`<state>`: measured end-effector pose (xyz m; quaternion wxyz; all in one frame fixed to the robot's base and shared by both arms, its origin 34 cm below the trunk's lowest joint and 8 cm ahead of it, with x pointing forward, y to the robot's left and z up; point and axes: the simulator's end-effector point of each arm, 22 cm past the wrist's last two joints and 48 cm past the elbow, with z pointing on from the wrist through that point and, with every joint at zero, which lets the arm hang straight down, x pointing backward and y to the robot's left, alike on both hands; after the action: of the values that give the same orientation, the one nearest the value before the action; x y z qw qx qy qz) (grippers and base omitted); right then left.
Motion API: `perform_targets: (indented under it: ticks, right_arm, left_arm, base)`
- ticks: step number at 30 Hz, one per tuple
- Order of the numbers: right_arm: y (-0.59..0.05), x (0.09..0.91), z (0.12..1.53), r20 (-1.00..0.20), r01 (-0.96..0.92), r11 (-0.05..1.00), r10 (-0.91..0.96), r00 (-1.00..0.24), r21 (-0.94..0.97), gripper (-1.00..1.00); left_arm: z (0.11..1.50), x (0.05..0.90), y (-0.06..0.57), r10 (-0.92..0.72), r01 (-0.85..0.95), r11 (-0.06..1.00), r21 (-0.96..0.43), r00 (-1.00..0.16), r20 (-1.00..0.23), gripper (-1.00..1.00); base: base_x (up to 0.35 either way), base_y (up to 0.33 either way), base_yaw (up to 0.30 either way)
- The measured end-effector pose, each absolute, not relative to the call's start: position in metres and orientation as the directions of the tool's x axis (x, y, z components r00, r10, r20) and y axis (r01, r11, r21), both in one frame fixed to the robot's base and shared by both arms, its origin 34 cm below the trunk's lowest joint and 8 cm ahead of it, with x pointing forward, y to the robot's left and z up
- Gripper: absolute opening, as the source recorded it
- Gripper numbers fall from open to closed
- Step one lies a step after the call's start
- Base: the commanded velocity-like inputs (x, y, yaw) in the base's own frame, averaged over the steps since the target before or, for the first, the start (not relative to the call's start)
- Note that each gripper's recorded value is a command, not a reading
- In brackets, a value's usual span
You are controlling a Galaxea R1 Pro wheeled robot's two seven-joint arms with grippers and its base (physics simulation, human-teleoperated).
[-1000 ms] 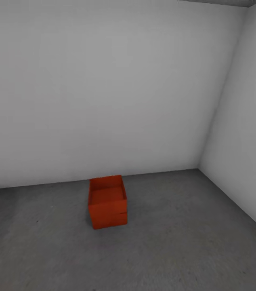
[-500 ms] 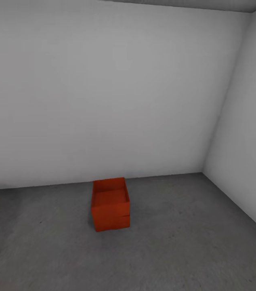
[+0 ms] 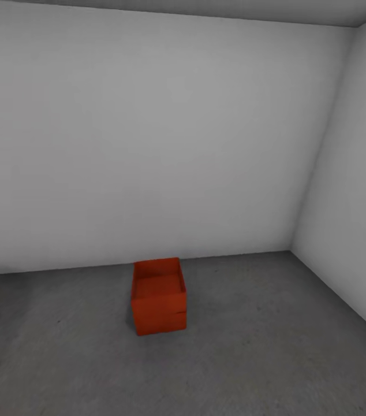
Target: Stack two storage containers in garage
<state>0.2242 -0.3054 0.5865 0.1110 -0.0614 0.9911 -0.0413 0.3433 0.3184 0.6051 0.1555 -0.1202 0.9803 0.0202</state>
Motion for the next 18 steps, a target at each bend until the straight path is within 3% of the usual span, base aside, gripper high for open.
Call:
perform_targets:
  ticks: [18]
  right_arm:
    - [-0.294, 0.227, 0.586, -0.218, -0.155, 0.984, -0.170, -0.961, -0.084, 1.00]
  left_arm:
    - [0.607, 0.346, 0.319, -0.225, -0.238, 0.971, 0.003, -0.921, -0.317, 1.00]
  base:
    - [0.000, 0.000, 0.000]
